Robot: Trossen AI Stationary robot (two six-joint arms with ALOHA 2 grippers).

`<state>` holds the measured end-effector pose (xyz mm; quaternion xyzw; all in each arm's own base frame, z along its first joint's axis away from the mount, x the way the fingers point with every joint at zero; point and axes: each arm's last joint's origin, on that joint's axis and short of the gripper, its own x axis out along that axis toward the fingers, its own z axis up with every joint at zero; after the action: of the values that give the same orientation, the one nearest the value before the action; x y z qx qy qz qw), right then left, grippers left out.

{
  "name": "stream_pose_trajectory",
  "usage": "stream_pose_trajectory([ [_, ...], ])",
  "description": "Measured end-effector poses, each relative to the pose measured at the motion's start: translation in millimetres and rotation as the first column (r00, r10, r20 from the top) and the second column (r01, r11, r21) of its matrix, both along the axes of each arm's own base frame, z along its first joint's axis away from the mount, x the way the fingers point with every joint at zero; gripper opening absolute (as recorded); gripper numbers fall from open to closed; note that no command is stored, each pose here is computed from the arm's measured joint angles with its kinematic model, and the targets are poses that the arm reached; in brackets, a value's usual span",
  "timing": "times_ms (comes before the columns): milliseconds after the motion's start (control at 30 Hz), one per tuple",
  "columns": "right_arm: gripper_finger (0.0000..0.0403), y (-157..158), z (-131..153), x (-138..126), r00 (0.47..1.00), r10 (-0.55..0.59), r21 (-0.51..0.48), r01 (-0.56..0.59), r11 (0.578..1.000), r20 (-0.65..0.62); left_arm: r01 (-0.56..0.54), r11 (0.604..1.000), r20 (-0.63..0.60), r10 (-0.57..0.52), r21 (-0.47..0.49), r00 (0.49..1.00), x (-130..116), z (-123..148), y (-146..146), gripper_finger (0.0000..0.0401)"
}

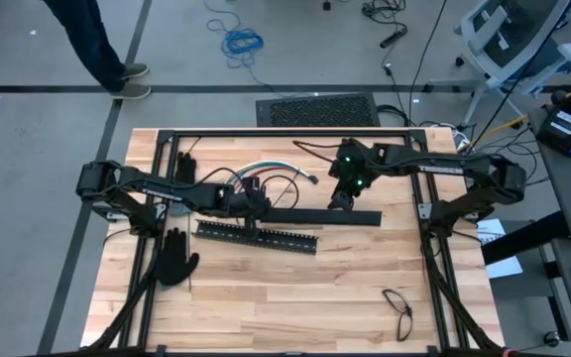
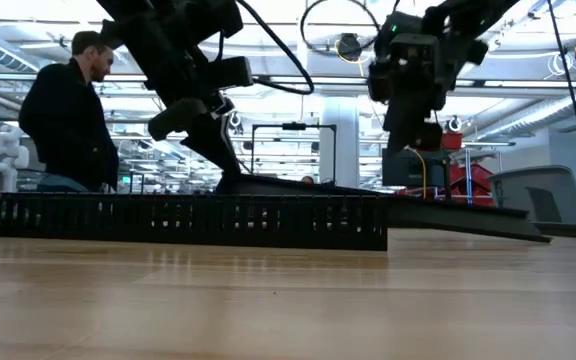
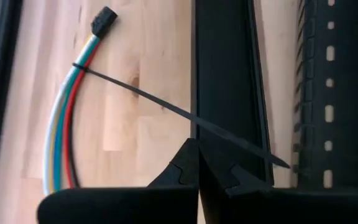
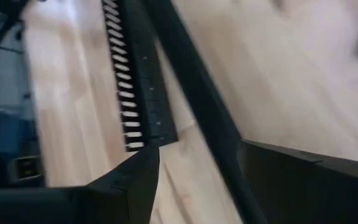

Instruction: Ziptie cables

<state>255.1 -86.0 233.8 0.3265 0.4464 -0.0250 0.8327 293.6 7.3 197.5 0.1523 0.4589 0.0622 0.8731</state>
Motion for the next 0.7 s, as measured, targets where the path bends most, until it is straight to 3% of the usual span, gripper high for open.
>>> stream_pose_trajectory([
  [67, 0.0216, -6.0, -7.4, 2.7, 1.000, 0.016, 0.036, -0.015, 0.999, -0.004, -0.009, 1.000, 0.000, 0.009, 0.022, 1.000, 0.0, 0.2, -0.3, 0.0001],
  [467, 0.0212, -34.6, -48.0, 16.0, 0.998, 0.055, 0.010, -0.055, 0.998, -0.041, 0.035, 0.990, 0.031, -0.040, 0.139, 0.999, 8.2, 16.8, -9.7, 0.0001],
  [700, 0.0212, -31.5, -57.2, 21.0, 0.983, 0.173, 0.192, -0.181, 0.965, 0.061, 0.007, 0.983, 0.051, -0.016, 0.182, 0.999, 11.5, 24.7, -7.1, 0.0000],
])
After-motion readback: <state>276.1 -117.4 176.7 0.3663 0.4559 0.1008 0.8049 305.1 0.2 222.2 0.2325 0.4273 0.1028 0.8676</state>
